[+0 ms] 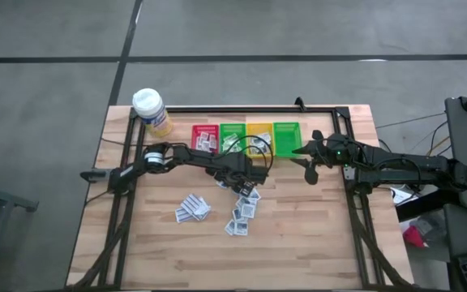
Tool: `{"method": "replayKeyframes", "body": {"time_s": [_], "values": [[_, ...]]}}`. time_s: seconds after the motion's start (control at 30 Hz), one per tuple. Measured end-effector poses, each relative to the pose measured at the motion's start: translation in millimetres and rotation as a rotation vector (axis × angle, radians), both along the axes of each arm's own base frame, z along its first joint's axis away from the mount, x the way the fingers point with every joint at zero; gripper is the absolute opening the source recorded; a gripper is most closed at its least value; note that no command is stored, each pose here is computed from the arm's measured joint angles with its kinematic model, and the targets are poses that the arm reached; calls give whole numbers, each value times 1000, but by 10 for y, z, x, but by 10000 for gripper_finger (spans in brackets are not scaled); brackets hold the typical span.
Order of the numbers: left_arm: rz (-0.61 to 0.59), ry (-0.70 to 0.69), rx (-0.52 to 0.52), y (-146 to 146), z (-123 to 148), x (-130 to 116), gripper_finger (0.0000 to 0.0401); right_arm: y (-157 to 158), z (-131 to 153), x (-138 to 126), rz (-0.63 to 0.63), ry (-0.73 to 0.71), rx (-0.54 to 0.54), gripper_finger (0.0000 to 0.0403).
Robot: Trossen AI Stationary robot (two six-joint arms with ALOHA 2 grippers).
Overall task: Pick & Place First Aid Supplies
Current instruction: Put the alcohol pad into the yellow bin
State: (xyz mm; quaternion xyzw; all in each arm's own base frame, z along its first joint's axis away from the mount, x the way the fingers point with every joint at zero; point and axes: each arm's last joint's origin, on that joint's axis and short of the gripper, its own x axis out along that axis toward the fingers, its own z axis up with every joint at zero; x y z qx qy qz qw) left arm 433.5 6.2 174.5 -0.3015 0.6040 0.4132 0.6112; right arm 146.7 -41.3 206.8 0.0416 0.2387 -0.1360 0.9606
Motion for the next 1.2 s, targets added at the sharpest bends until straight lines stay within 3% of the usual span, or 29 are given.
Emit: {"method": "replayKeyframes", "body": {"time_s": [0.53,1.2], "values": [[7,-4,6,1,-138,-34,201,0,0,0,0,0,0,146],[6,-26,9,1,-268,-38,63,0,0,0,0,0,0,146]]}}
